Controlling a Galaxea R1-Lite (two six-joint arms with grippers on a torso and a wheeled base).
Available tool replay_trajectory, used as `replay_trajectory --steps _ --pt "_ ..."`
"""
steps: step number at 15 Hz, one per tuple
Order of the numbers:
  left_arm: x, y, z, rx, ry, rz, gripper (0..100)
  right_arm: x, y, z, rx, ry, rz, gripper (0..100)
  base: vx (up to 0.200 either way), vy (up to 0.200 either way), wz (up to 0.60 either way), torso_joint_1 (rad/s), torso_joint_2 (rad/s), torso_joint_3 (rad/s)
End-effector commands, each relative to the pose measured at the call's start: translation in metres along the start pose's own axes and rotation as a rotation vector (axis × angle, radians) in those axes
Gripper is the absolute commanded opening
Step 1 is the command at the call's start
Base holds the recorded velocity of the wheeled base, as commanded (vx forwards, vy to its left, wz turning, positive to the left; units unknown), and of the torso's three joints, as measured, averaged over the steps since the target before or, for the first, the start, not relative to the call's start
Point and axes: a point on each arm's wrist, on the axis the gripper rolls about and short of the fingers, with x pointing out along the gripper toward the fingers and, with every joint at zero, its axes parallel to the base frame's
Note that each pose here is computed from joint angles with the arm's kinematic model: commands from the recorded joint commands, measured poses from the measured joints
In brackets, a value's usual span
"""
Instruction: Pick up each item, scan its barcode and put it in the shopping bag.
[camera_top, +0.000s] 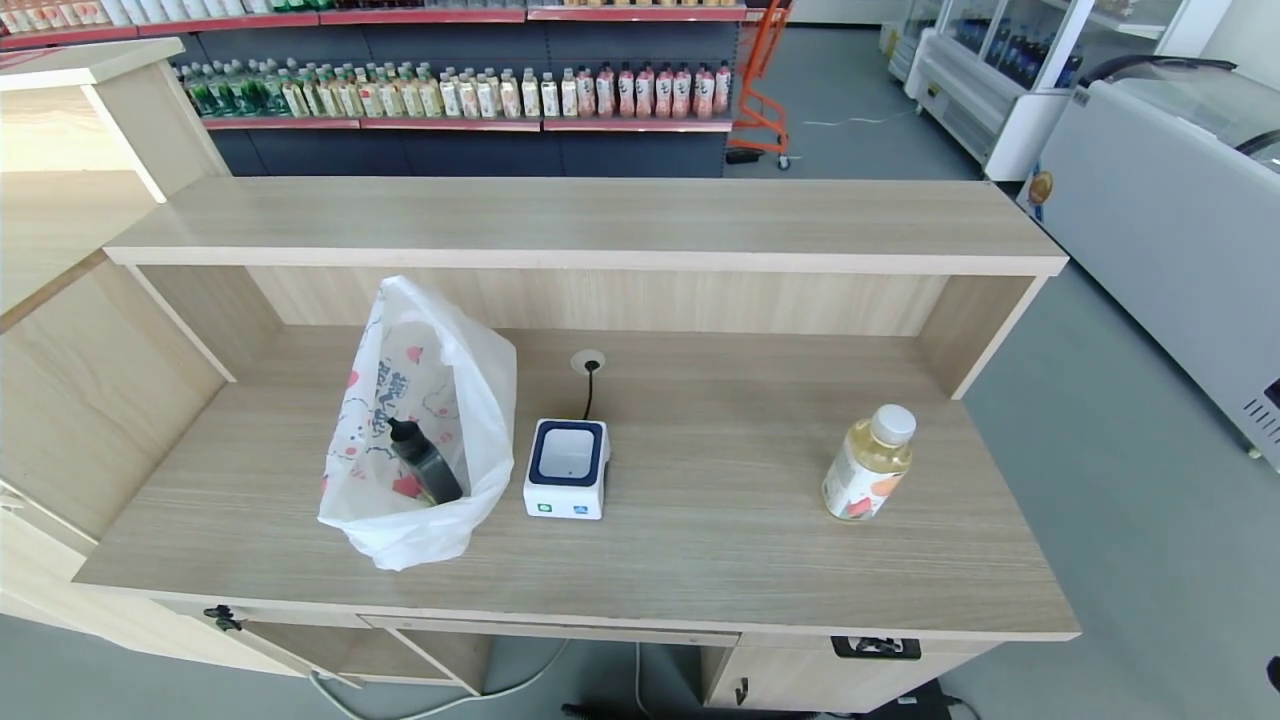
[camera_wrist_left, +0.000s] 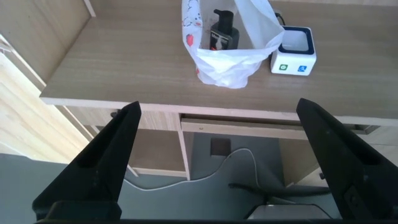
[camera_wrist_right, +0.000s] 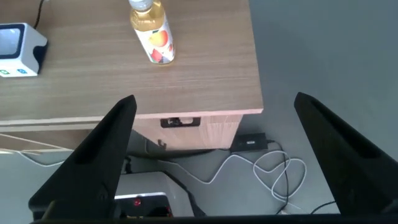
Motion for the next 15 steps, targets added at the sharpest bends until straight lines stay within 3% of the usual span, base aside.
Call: replay_trajectory --steps 1,4,6,11,15 --pt "0.000 0.000 0.000 0.000 0.000 0.001 100 0.128 -0.003 0.048 0.014 0.287 -0.048 100 0.000 0.000 0.00 0.000 0.00 0.000" --pt "0.000 0.000 0.000 0.000 0.000 0.001 100 0.179 -0.004 -0.001 0.001 0.364 -0.045 100 0.000 0.000 0.00 0.000 0.00 0.000" --pt "0.000 0.000 0.000 0.000 0.000 0.001 100 0.192 0.003 -0.014 0.003 0.416 -0.013 100 0.000 0.000 0.00 0.000 0.00 0.000" --pt "0.000 0.000 0.000 0.000 0.000 0.001 100 0.234 0.033 -0.034 0.001 0.395 0.096 100 0.000 0.000 0.00 0.000 0.00 0.000" --pt "0.000 0.000 0.000 0.000 0.000 0.001 100 0.264 0.061 -0.041 -0.025 0.306 0.181 100 0.000 0.000 0.00 0.000 0.00 0.000"
